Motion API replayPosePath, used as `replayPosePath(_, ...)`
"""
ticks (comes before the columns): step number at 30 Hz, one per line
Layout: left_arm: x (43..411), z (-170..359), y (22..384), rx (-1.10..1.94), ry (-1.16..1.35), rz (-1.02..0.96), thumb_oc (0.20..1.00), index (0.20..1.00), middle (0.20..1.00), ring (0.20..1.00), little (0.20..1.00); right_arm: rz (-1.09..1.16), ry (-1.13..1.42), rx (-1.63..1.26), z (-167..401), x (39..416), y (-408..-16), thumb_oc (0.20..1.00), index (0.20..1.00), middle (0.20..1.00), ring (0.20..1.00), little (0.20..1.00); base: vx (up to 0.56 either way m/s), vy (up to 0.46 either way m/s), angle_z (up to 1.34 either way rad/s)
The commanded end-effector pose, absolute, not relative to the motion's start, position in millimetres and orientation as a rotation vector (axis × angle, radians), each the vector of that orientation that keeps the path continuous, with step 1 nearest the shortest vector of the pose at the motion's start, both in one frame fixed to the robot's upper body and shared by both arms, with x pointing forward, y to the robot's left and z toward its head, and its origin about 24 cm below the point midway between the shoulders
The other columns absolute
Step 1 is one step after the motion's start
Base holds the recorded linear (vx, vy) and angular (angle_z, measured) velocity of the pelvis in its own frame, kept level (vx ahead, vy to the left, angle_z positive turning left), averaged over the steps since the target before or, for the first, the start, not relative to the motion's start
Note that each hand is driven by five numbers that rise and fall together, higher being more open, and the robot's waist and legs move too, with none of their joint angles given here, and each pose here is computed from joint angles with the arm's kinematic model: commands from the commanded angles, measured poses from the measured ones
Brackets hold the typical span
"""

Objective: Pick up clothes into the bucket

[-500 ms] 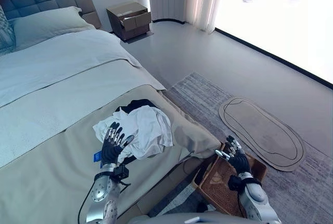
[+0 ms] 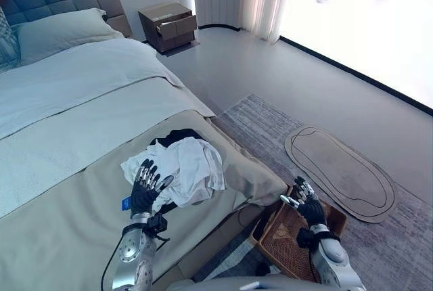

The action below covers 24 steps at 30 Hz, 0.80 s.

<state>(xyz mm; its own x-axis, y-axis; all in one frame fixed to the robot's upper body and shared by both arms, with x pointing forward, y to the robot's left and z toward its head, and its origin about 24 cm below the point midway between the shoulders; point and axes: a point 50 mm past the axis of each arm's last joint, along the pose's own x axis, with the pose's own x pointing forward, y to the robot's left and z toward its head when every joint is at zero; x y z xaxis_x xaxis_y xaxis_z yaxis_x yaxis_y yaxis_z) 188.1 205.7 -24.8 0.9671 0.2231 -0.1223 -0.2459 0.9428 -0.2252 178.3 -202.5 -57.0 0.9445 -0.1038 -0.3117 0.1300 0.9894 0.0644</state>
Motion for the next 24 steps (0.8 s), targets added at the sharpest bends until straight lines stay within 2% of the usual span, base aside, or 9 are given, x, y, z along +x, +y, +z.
replayPosePath(1, 198, 2, 225, -0.068, -0.043, 0.232, 1.0, 1.0, 1.0, 1.0, 1.0, -0.113, 0.135, 0.064, -28, 198, -205, 1.0, 1.0, 1.0, 1.0, 1.0, 0.03, 0.04, 0.0)
replayPosePath(5, 197, 4, 230, 0.079, -0.044, 0.23, 1.0, 1.0, 1.0, 1.0, 1.0, -0.114, 0.111, 0.03, -22, 202, -208, 1.0, 1.0, 1.0, 1.0, 1.0, 0.04, 0.054, 0.08)
replayPosePath(9, 202, 10, 232, 0.095, -0.07, 0.224, 1.0, 1.0, 1.0, 1.0, 1.0, -0.105, 0.076, 0.027, -15, 210, -209, 1.0, 1.0, 1.0, 1.0, 1.0, -0.06, 0.04, 0.12)
replayPosePath(18, 246, 58, 232, 0.318, -0.296, 0.288, 1.0, 1.0, 1.0, 1.0, 1.0, -0.082, -0.158, -0.003, 39, 256, -205, 1.0, 1.0, 1.0, 1.0, 1.0, -0.16, 0.035, 0.05)
replayPosePath(24, 263, 79, 232, 0.415, -0.39, 0.349, 1.0, 1.0, 1.0, 1.0, 1.0, -0.126, -0.224, 0.015, 54, 267, -206, 1.0, 1.0, 1.0, 1.0, 1.0, -0.05, 0.012, 0.08)
